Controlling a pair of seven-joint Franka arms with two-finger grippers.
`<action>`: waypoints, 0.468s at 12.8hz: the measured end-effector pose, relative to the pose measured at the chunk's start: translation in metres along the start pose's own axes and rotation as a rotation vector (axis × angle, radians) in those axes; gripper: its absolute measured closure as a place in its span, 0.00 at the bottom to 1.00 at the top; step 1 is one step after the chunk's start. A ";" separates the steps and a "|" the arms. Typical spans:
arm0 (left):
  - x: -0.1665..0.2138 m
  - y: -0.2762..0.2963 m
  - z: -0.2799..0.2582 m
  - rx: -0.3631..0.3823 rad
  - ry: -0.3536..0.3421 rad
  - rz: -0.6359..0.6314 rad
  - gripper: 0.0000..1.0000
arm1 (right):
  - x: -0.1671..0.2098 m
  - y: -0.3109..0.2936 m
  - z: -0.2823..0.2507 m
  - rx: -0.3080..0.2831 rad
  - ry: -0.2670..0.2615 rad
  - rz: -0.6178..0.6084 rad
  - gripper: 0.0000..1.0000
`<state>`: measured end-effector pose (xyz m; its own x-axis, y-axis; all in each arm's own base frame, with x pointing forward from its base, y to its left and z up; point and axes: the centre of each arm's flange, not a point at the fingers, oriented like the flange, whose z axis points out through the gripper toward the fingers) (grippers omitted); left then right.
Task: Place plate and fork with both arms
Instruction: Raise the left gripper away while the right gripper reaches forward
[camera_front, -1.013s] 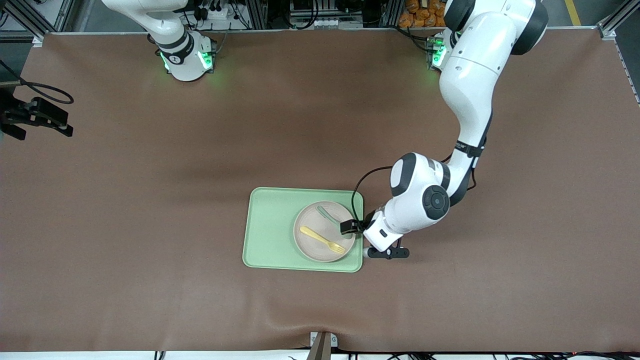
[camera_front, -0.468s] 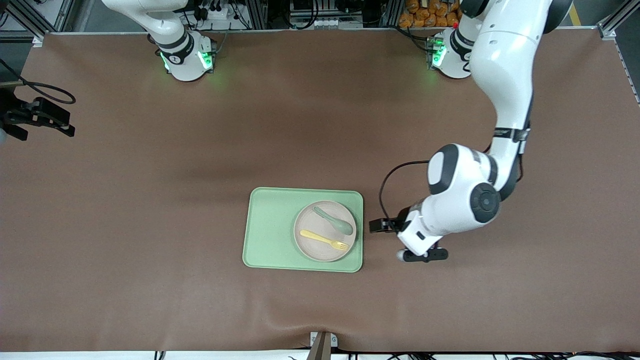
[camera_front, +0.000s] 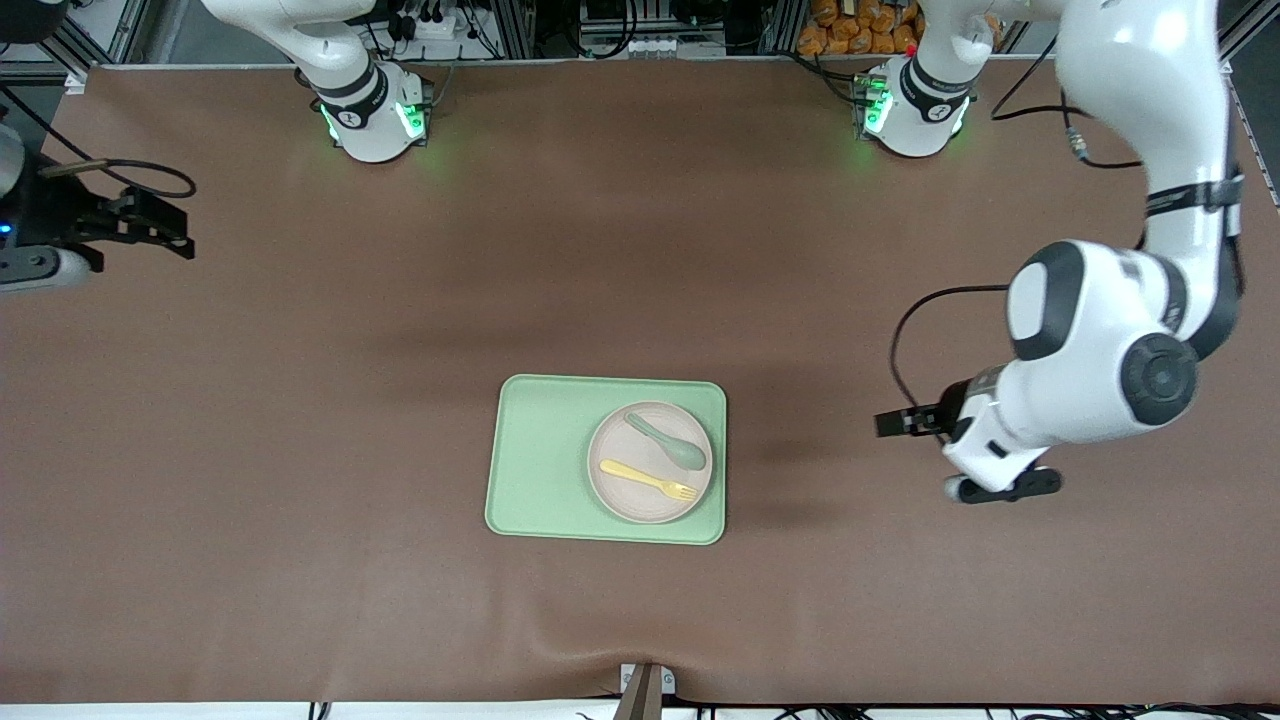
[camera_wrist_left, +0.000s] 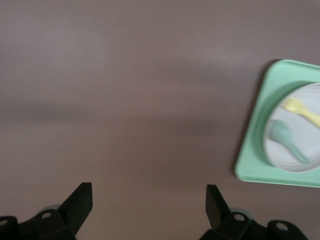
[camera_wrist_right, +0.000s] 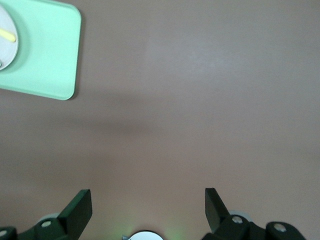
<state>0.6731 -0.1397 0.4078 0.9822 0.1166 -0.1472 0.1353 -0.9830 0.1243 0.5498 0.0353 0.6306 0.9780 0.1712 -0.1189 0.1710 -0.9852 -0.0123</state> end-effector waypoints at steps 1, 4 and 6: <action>-0.003 -0.018 -0.012 0.006 0.008 -0.018 0.00 | 0.001 -0.013 0.000 -0.001 -0.003 -0.023 0.00; -0.019 -0.051 -0.038 -0.004 0.022 -0.049 0.00 | 0.006 -0.038 0.007 0.042 -0.011 -0.066 0.00; -0.034 -0.060 -0.059 0.012 0.049 -0.050 0.00 | 0.020 -0.044 0.024 0.101 -0.033 -0.073 0.00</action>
<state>0.6395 -0.0761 0.4636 0.9795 0.1722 -0.1047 0.1831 -0.9774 0.1060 0.5586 0.0814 0.6048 0.9587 0.2437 -0.1465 0.2269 -0.9662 -0.1223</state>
